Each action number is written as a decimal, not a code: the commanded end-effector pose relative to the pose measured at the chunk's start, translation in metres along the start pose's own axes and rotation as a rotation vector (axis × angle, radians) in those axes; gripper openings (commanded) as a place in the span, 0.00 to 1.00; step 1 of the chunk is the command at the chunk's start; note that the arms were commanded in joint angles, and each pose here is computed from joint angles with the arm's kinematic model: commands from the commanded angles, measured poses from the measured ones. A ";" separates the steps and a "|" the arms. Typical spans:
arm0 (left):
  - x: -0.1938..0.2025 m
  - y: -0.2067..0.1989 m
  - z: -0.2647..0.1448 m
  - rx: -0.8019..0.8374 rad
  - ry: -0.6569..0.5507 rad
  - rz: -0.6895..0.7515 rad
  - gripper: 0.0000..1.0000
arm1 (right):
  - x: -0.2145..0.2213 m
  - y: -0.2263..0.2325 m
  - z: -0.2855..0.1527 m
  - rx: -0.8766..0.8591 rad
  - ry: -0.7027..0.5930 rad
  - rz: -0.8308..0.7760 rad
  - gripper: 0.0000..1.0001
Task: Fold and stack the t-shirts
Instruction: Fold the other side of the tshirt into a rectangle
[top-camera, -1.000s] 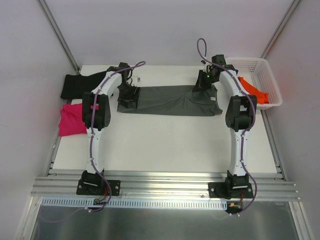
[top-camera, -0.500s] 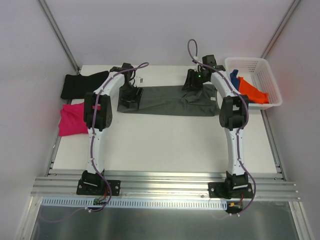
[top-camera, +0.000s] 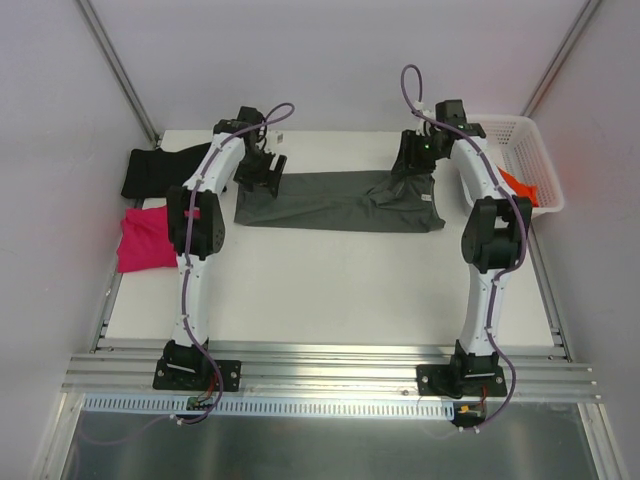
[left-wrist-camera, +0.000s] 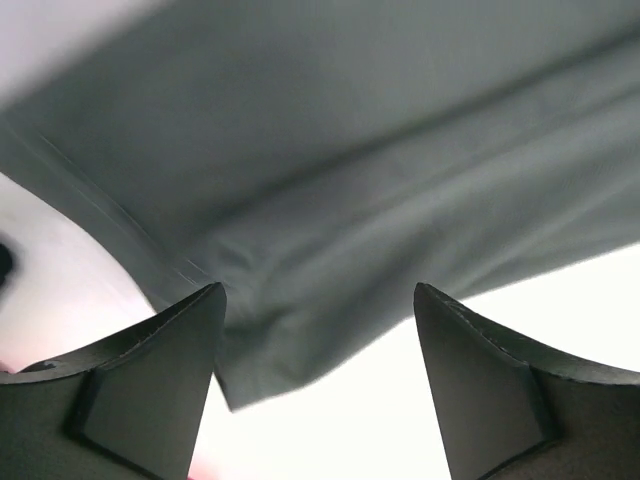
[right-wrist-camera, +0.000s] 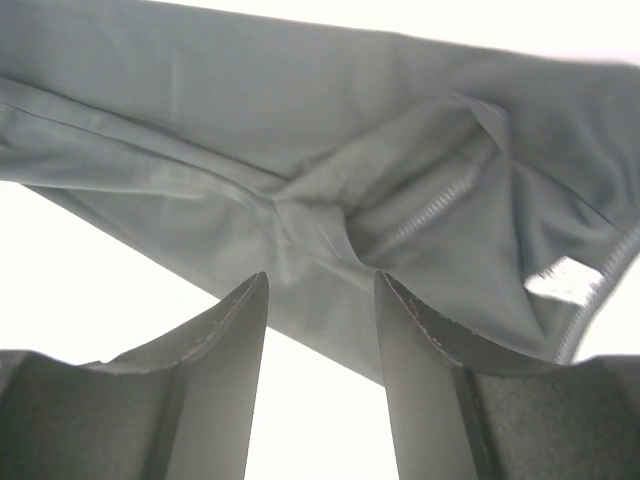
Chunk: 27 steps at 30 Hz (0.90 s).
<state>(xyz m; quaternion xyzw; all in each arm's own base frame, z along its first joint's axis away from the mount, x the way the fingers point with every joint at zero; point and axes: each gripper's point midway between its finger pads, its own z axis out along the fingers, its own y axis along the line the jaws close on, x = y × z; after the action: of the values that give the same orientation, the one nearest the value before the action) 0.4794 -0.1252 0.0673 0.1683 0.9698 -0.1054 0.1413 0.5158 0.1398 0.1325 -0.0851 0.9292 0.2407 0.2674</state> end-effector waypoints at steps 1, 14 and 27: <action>-0.019 0.026 0.007 -0.062 -0.042 0.013 0.77 | 0.006 0.003 -0.022 0.024 0.009 -0.052 0.50; -0.022 0.041 0.043 -0.087 -0.032 -0.018 0.78 | 0.041 -0.019 -0.006 0.065 0.117 -0.038 0.47; -0.022 0.044 0.038 -0.080 -0.040 -0.045 0.77 | 0.068 -0.029 0.003 0.080 0.189 -0.030 0.42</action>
<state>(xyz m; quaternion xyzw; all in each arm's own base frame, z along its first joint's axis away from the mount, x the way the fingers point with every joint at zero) 0.5238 -0.1064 0.0283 0.1480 0.9722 -0.0752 0.1650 0.4646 0.1157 0.0743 -0.0973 0.9597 0.1976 0.1744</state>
